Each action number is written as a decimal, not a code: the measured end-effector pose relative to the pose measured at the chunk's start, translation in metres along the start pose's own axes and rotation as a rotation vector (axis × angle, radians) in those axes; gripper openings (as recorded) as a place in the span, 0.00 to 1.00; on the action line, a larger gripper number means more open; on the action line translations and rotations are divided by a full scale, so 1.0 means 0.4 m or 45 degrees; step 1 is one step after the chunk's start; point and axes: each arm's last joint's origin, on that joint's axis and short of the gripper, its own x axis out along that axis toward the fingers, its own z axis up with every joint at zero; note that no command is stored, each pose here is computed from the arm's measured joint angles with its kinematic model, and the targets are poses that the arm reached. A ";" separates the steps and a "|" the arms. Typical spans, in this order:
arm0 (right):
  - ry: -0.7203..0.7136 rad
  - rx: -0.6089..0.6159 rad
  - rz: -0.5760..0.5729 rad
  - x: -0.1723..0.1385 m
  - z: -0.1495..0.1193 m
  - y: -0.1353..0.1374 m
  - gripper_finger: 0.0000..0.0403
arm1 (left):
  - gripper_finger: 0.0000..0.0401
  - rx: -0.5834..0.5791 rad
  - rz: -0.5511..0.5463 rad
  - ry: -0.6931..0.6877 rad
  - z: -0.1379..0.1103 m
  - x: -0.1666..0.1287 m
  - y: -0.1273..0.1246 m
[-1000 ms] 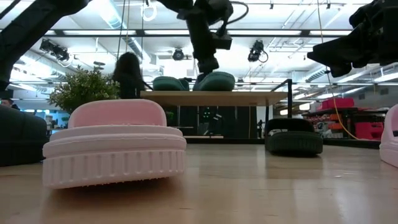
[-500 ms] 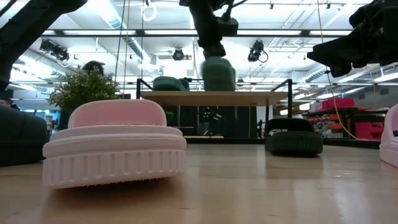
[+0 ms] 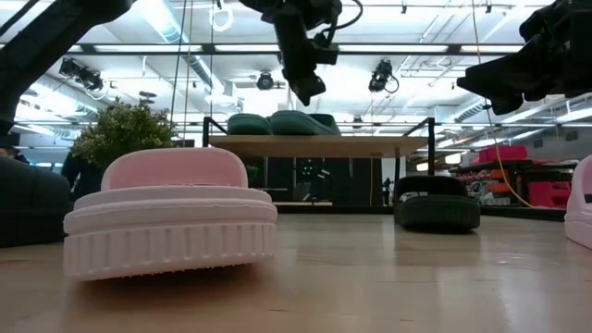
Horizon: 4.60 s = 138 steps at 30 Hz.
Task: Pick and place slides into the shelf
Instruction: Put the green slide on the shelf
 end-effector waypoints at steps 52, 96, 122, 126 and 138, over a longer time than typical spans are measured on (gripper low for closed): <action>0.000 -0.009 0.000 0.000 0.000 0.000 0.41 | 0.01 -0.234 -0.640 0.213 -0.025 -0.260 -0.254; -0.005 -0.015 0.000 0.000 0.001 0.000 0.41 | 0.00 -0.287 -0.533 0.246 -0.021 -0.130 -0.240; -0.281 -0.029 -0.177 -0.001 0.163 -0.009 0.02 | 0.02 -0.205 -0.281 -0.114 -0.042 -0.476 -0.031; -0.203 -0.070 -0.275 0.022 0.264 -0.011 0.01 | 0.05 -0.340 -0.292 -0.202 -0.098 -0.554 0.081; 0.505 -0.089 -0.652 0.279 0.487 -0.110 0.01 | 0.07 -0.364 -0.270 -0.419 -0.220 -0.673 0.260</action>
